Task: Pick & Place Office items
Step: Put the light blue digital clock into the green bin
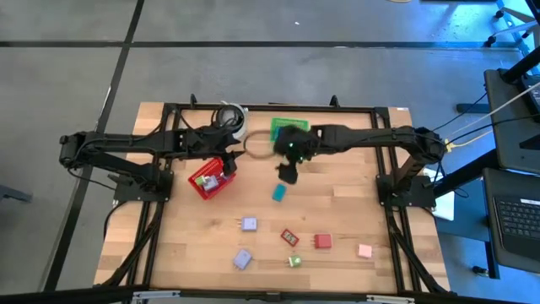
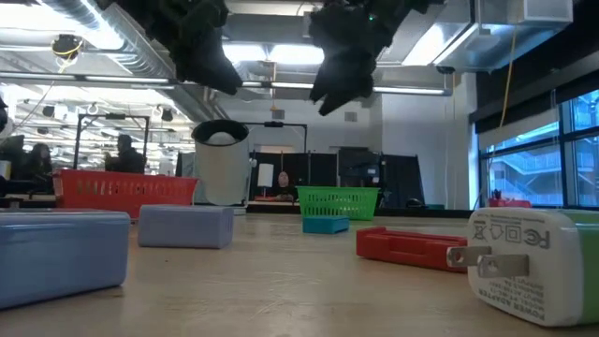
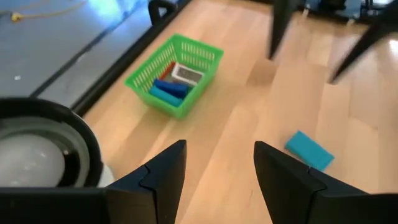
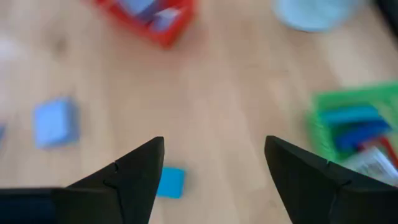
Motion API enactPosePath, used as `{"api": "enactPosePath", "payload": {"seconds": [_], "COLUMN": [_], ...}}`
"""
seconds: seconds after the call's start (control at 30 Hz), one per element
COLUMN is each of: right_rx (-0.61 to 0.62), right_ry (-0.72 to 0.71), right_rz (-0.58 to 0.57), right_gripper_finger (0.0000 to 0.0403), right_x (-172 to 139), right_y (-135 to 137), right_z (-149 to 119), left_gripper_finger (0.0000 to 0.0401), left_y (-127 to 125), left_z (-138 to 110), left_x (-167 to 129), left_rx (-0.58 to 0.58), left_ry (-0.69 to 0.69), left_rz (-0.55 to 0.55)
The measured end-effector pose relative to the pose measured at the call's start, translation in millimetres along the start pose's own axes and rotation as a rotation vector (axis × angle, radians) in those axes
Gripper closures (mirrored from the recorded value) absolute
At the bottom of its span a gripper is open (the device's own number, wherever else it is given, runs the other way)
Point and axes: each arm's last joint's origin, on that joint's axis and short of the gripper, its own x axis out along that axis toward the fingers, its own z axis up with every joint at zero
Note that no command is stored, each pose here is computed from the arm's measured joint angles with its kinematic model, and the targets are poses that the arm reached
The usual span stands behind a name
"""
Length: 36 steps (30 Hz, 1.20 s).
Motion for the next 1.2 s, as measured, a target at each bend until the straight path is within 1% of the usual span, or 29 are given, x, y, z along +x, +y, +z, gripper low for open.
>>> {"api": "enactPosePath", "payload": {"seconds": [0.17, 0.33, 0.4, 0.53, 0.73, 0.83, 0.93, 1.07, 1.2], "right_rx": [-0.290, -0.559, -0.630, -0.739, -0.804, -0.854, -0.856, -0.852, -0.851], "right_ry": [0.060, 0.082, 0.086, 0.143, 0.216, 0.223, 0.246, 0.287, 0.303], "right_rz": [0.149, 0.256, 0.279, 0.302, 0.333, 0.346, 0.353, 0.359, 0.322], "right_gripper_finger": [0.0126, 0.0126, 0.0126, 0.0126, 0.0126, 0.0126, 0.0126, 0.0126, 0.0130], "right_x": [23, 48, 58, 81, 107, 116, 126, 138, 139], "right_y": [18, 24, 25, 24, 27, 29, 29, 27, 27], "right_z": [-7, -13, -16, -25, -39, -42, -47, -55, -55], "left_gripper_finger": [0.0217, 0.0217, 0.0217, 0.0217, 0.0217, 0.0217, 0.0216, 0.0217, 0.0217], "left_y": [-8, -21, -26, -36, -47, -52, -56, -62, -66], "left_z": [-4, -7, -8, -11, -14, -15, -17, -18, -20], "left_x": [-2, -6, -8, -12, -17, -19, -21, -24, -26], "left_rx": [-0.040, -0.113, -0.148, -0.219, -0.379, -0.427, -0.470, -0.490, -0.479], "left_ry": [0.027, 0.034, 0.037, 0.048, 0.072, 0.083, 0.091, 0.098, 0.099], "left_rz": [-0.026, -0.075, -0.095, -0.132, -0.170, -0.187, -0.203, -0.218, -0.238]}}
